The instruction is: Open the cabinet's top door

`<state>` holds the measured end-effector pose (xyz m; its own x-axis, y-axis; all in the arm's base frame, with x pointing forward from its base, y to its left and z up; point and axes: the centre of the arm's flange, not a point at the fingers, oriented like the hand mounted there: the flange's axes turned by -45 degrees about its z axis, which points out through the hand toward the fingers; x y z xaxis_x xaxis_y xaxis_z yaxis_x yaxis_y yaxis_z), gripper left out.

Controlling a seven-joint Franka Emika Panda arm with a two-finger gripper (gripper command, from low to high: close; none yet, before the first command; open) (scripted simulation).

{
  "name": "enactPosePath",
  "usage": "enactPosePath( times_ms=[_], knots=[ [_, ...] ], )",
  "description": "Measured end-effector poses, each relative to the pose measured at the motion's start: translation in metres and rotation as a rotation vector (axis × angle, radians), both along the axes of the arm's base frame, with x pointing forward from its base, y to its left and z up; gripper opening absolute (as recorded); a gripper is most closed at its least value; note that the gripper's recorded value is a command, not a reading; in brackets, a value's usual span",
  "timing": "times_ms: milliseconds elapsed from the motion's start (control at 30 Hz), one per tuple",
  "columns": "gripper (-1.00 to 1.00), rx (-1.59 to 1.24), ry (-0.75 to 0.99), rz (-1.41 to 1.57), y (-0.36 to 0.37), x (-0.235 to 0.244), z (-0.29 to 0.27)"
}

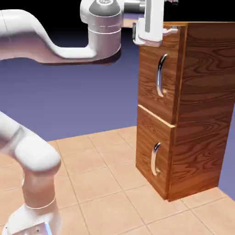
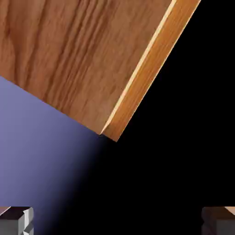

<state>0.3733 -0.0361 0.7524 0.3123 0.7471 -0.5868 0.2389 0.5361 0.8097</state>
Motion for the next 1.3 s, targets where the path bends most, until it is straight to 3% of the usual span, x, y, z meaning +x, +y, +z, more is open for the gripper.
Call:
enactPosePath(
  times_ms=[900,967,1067,1100,1300],
  knots=[
    [0.00,-0.898,0.152,0.447,0.023,-0.046,-0.198],
    [0.00,-0.941,0.147,0.445,0.018,-0.046,-0.198],
    [0.00,-0.938,0.148,0.445,0.020,-0.009,-0.197],
    [-1.00,-0.941,0.147,0.445,0.022,0.004,-0.198],
    [-1.00,-0.932,0.181,0.376,0.032,-0.013,-0.197]
  ],
)
